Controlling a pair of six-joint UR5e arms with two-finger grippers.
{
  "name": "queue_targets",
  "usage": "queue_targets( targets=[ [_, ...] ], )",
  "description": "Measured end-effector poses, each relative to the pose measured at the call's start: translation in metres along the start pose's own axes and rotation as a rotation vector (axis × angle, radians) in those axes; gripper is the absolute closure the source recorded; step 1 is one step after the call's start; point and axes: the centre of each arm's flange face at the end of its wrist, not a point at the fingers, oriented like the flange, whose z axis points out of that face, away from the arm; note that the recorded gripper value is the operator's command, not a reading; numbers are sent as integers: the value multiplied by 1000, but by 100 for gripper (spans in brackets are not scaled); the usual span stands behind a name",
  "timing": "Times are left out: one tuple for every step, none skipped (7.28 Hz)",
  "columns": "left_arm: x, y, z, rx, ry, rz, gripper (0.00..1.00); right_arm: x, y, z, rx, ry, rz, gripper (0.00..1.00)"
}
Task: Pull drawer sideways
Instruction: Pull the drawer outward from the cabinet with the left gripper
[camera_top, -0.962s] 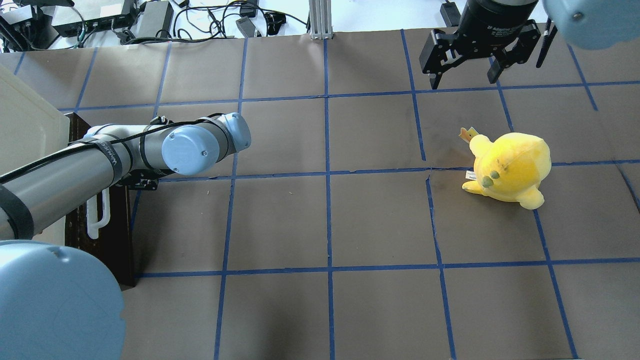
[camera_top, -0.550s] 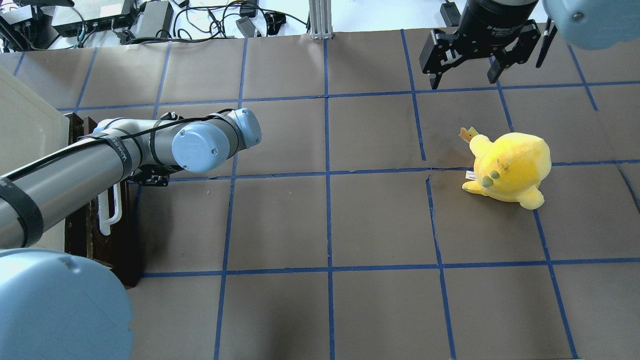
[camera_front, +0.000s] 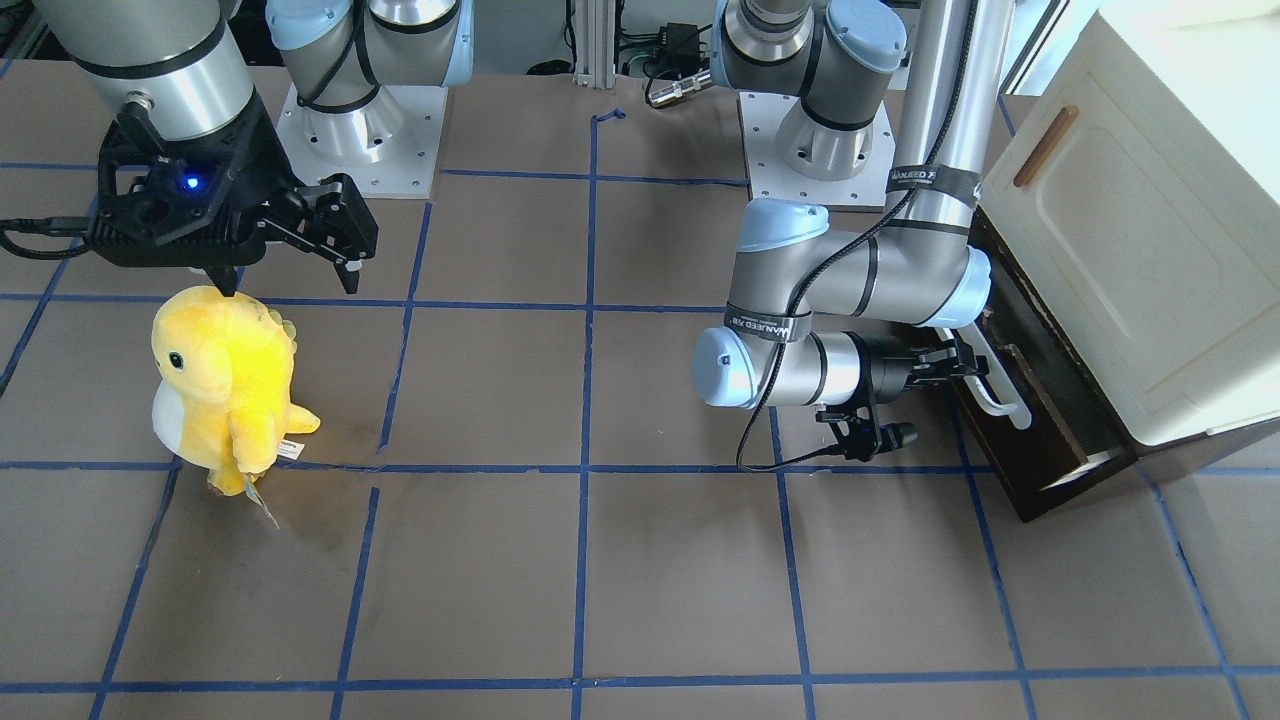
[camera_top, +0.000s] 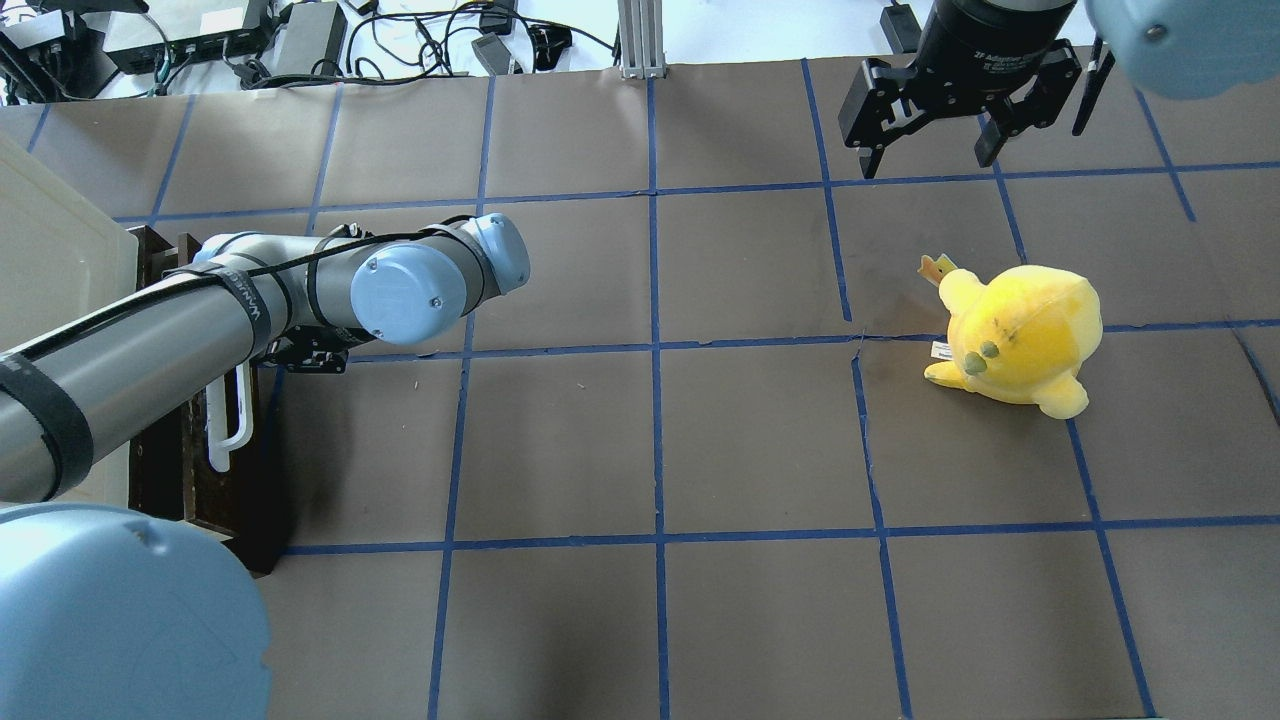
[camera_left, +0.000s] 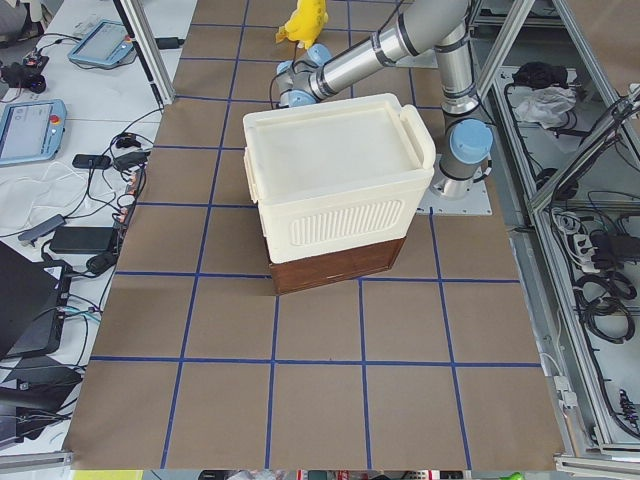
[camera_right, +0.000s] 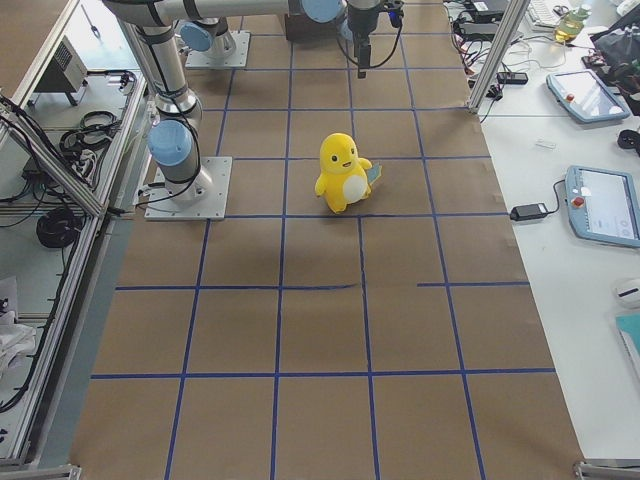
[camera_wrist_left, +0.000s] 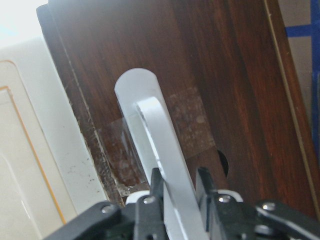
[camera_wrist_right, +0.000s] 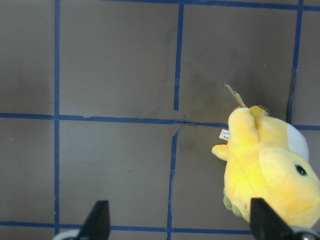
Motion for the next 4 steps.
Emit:
queue_targets(
  targets=[
    [-1, -1, -9, 5, 19, -6, 68, 0, 0, 0, 0, 0, 0, 0],
    [-1, -1, -15, 6, 33, -7, 68, 0, 0, 0, 0, 0, 0, 0],
    [-1, -1, -17, 6, 39, -6, 68, 0, 0, 0, 0, 0, 0, 0],
    [-1, -1, -19, 9, 41, -5, 68, 0, 0, 0, 0, 0, 0, 0]
  ],
)
